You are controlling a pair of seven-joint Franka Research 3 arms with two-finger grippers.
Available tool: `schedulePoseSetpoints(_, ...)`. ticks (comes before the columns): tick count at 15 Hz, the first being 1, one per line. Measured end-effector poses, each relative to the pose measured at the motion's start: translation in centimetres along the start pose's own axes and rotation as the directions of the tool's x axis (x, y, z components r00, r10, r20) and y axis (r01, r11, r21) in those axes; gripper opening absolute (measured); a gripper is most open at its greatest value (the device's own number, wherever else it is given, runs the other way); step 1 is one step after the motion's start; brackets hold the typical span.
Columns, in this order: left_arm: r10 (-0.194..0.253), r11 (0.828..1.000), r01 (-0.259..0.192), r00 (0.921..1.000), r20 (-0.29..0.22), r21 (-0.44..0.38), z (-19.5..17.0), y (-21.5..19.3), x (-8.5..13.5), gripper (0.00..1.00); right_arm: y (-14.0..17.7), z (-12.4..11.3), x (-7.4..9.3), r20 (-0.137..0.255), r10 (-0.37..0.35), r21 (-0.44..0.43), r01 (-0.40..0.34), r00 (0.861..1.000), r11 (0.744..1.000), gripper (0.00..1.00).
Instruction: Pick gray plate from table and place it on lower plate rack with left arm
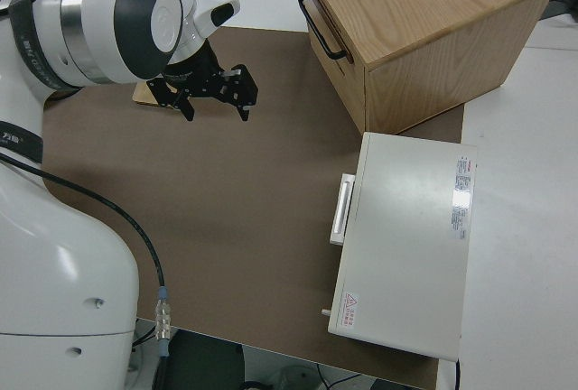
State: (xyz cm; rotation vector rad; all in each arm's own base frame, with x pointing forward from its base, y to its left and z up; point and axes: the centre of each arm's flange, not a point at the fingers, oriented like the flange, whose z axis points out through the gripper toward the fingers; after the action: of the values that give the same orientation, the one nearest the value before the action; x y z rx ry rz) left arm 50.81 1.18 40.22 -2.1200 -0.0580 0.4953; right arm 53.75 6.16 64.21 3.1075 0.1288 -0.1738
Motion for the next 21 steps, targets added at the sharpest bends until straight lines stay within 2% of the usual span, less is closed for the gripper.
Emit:
schedulePoseSetpoints(2, -0.001, 1.000, 0.001, 1.0000, -0.003, -0.002, -0.1, -0.2, 0.0, 0.76, 0.0, 0.0, 0.0, 0.000, 0.000, 0.000, 0.000, 1.000, 1.000, 0.99)
schedulePoseSetpoints(4, 0.018, 1.000, -0.018, 0.9998, -0.013, -0.009, -0.5, -0.8, -0.2, 0.97, 0.0, 0.0, 0.0, 0.000, 0.000, 0.000, 0.000, 1.000, 1.000, 0.99)
schedulePoseSetpoints(6, 0.043, 0.998, -0.044, 0.9987, -0.027, -0.039, -1.3, -1.9, -0.4, 0.99, 0.0, 0.0, 0.0, 0.000, 0.000, 0.000, 0.000, 1.000, 1.000, 0.99)
schedulePoseSetpoints(9, 0.066, 0.982, -0.075, 0.9961, -0.059, -0.171, -3.7, -4.4, -0.9, 0.99, 0.0, 0.0, 0.0, 0.000, 0.000, 0.000, 0.000, 1.000, 1.000, 0.99)
schedulePoseSetpoints(11, 0.079, 0.956, -0.101, 0.9928, -0.089, -0.275, -5.1, -6.4, -1.3, 0.99, 0.0, 0.0, 0.0, 0.000, 0.000, 0.000, 0.000, 1.000, 1.000, 0.99)
schedulePoseSetpoints(12, 0.086, 0.938, -0.116, 0.9907, -0.105, -0.328, -5.7, -7.2, -1.5, 0.99, 0.0, 0.0, 0.0, 0.000, 0.000, 0.000, 0.000, 1.000, 1.000, 0.99)
schedulePoseSetpoints(13, 0.088, 0.912, -0.130, 0.9883, -0.124, -0.390, -6.5, -8.2, -1.6, 0.99, 0.0, 0.0, 0.0, 0.000, 0.000, 0.000, 0.000, 1.000, 1.000, 0.99)
schedulePoseSetpoints(15, 0.076, 0.838, -0.154, 0.9829, -0.168, -0.523, -8.0, -10.5, -2.0, 0.99, 0.0, 0.0, 0.0, 0.000, 0.000, 0.000, 0.000, 1.000, 1.000, 0.99)
schedulePoseSetpoints(16, 0.068, 0.787, -0.169, 0.9794, -0.190, -0.593, -8.5, -11.9, -2.2, 0.99, 0.0, 0.0, 0.0, 0.000, 0.000, 0.000, 0.000, 1.000, 1.000, 0.99)
schedulePoseSetpoints(17, 0.056, 0.727, -0.184, 0.9762, -0.210, -0.661, -8.7, -13.2, -2.3, 0.99, 0.0, 0.0, 0.0, 0.000, 0.000, 0.000, 0.000, 1.000, 1.000, 0.99)
schedulePoseSetpoints(19, 0.027, 0.632, -0.195, 0.9728, -0.230, -0.750, -8.5, -15.4, -2.3, 1.00, 0.0, 0.0, 0.0, 0.000, 0.000, 0.000, 0.000, 1.000, 1.000, 0.99)
schedulePoseSetpoints(20, 0.013, 0.597, -0.199, 0.9708, -0.240, -0.777, -8.4, -16.4, -2.4, 0.99, 0.0, 0.0, 0.0, 0.000, 0.000, 0.000, 0.000, 1.000, 1.000, 0.99)
schedulePoseSetpoints(21, 0.004, 0.574, -0.212, 0.9666, -0.256, -0.791, -8.6, -17.2, -2.5, 0.99, 0.0, 0.0, 0.0, 0.000, 0.000, 0.000, 0.000, 1.000, 1.000, 0.99)
